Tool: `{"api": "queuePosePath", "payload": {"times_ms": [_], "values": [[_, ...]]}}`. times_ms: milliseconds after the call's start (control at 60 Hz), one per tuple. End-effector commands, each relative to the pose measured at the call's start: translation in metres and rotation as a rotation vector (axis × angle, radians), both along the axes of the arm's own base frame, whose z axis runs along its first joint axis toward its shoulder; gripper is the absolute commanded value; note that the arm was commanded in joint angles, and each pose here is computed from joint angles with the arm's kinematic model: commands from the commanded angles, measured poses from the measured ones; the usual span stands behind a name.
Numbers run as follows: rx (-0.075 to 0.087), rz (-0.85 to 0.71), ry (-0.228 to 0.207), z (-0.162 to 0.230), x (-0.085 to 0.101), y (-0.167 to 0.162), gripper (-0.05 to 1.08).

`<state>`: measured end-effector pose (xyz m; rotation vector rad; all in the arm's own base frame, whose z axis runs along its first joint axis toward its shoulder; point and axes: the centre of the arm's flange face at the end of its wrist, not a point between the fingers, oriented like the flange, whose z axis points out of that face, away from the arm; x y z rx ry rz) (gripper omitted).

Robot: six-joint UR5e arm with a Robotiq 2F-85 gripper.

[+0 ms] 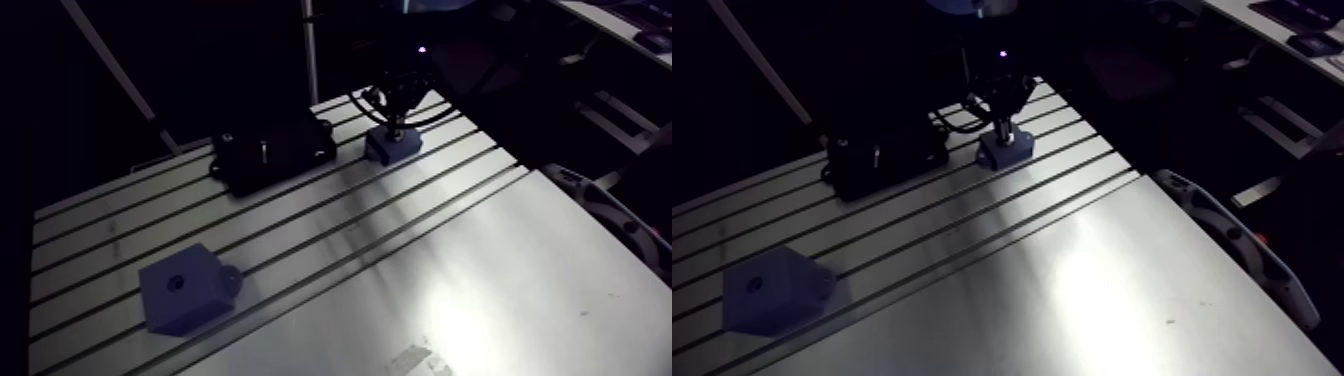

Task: Pick up the bearing and press it into the housing until flush.

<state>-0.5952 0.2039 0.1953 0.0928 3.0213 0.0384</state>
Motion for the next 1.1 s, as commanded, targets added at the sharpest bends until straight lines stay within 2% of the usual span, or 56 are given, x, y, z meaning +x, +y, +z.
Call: {"api": "queuePosePath", "payload": {"times_ms": [17, 650, 1100], "values": [[0.000, 0.000, 0.001, -0.0004, -0.0001, 0.0002, 1.08], [-0.004, 0.000, -0.007, -0.0072, -0.0010, 0.0007, 1.08], [0.000, 0.003, 0.000, -0.0022, -0.0014, 0.0020, 1.08]]}}
